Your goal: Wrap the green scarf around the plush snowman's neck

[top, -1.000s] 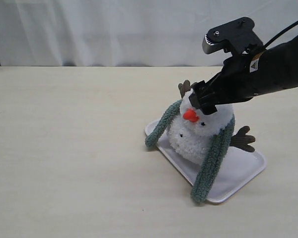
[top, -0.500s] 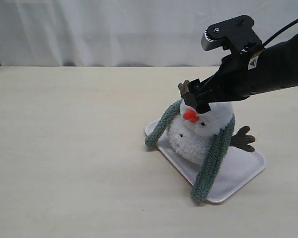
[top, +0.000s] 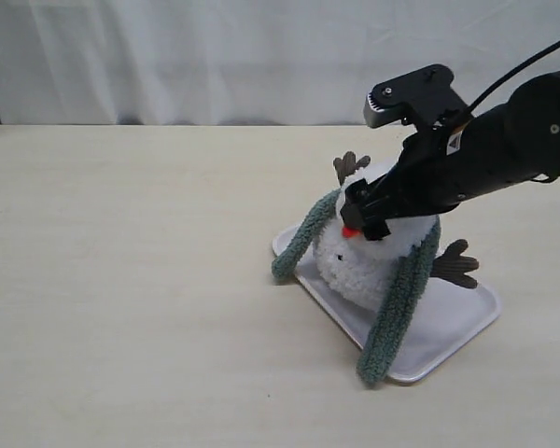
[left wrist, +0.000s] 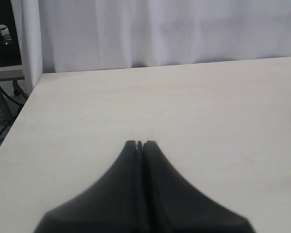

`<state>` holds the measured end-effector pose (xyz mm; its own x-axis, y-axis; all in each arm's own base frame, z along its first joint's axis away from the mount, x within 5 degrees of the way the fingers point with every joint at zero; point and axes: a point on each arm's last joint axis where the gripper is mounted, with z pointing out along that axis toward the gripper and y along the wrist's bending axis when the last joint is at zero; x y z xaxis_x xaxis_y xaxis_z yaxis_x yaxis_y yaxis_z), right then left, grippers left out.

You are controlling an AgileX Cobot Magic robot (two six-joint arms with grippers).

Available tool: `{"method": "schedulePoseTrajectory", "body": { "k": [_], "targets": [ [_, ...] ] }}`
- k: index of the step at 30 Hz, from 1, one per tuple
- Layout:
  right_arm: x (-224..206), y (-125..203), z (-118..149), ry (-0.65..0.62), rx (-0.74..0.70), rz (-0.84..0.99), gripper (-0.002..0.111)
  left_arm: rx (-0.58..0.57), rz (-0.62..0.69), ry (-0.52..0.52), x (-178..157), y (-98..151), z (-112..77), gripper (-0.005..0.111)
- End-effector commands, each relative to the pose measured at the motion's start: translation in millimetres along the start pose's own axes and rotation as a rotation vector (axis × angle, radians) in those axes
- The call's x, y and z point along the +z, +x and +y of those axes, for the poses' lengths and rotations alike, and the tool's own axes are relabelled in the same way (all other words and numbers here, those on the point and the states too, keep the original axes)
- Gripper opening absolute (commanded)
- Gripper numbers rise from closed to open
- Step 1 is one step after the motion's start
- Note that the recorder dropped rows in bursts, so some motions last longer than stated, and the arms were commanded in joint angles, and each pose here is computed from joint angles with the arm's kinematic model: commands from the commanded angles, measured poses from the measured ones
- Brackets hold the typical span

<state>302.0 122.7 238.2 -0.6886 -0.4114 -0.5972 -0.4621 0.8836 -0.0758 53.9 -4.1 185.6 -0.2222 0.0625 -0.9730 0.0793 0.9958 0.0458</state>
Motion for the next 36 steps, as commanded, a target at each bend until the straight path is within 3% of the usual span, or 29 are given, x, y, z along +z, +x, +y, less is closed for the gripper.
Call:
{"method": "schedulePoseTrajectory", "body": {
  "k": [1, 9, 10, 15, 22, 29, 36],
  "targets": [
    [17.3, 4.6, 0.2, -0.003, -0.037, 0.041, 0.109, -0.006, -0.007, 0.001, 0.2, 0.3, -0.2, 0.0],
    [30.1, 9.7, 0.8, -0.012, -0.106, 0.081, 0.105, -0.006, -0.007, 0.001, 0.2, 0.3, -0.2, 0.0],
    [30.1, 9.7, 0.8, -0.012, -0.118, 0.081, 0.1, -0.006, -0.007, 0.001, 0.2, 0.3, -0.2, 0.0],
    [30.1, 9.7, 1.0, -0.017, -0.218, 0.08, 0.05, -0.006, -0.007, 0.001, 0.2, 0.3, -0.2, 0.0],
    [30.2, 7.7, 0.7, -0.018, -0.399, 0.057, 0.004, -0.006, -0.007, 0.001, 0.2, 0.3, -0.2, 0.0],
    [30.4, 3.0, 1.7, -0.019, -0.798, 0.001, 0.004, -0.004, -0.007, 0.001, 0.2, 0.3, -0.1, 0.0],
    [27.9, -0.5, 21.0, -0.196, -0.989, -0.143, 0.004, -0.004, -0.007, 0.001, 0.2, 0.3, -0.1, 0.0]
  ]
}}
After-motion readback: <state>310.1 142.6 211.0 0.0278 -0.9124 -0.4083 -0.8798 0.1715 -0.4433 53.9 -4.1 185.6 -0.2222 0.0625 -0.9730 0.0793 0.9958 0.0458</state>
